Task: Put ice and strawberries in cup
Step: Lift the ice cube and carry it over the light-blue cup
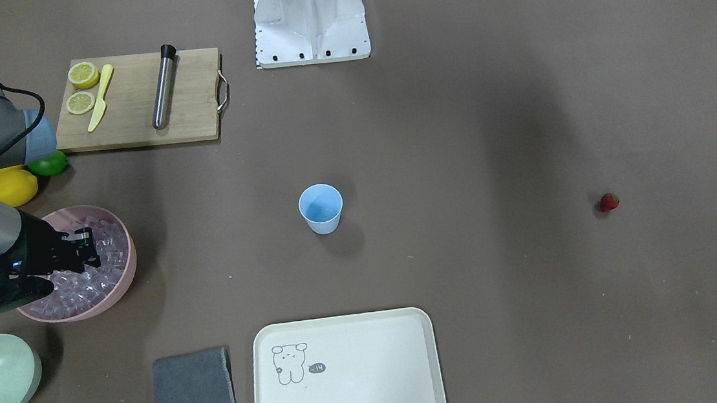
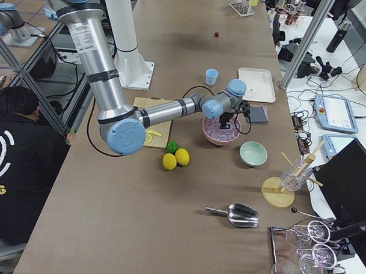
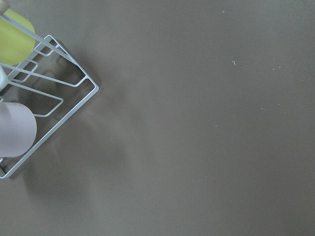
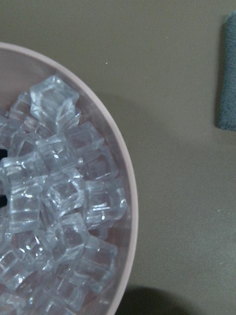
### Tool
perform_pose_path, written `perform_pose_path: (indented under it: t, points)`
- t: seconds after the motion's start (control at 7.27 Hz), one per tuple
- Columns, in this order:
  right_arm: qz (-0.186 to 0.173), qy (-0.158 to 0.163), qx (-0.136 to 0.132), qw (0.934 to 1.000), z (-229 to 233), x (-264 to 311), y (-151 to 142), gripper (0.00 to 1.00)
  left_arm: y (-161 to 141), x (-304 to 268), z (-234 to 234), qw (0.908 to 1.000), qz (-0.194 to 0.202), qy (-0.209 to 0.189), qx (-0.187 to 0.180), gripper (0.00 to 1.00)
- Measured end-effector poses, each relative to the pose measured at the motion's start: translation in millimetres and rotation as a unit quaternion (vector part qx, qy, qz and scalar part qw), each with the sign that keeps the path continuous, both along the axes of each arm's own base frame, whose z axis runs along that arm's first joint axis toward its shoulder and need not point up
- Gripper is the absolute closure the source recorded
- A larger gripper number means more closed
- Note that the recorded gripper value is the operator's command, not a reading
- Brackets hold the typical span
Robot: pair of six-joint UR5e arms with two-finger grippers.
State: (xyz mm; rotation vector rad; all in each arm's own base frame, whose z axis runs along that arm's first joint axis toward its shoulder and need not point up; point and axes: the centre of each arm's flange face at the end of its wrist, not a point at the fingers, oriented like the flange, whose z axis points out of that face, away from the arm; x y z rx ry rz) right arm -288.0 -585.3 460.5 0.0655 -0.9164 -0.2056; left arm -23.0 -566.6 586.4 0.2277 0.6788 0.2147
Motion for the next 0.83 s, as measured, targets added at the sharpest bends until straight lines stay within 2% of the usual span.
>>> perform_pose_path:
  t: [0.41,0.83]
  points:
    - [0.006,-0.024,0.01,0.9996,-24.8,21.8,-3.9,1.0,-1.3,0.1,-1.9,1.0,0.0,0.0,0.002,0.02]
    - [0.014,-0.047,0.038,0.9981,-85.1,14.2,-20.7,1.0,-2.7,0.2,-3.9,1.0,0.0,0.0,0.003,0.02]
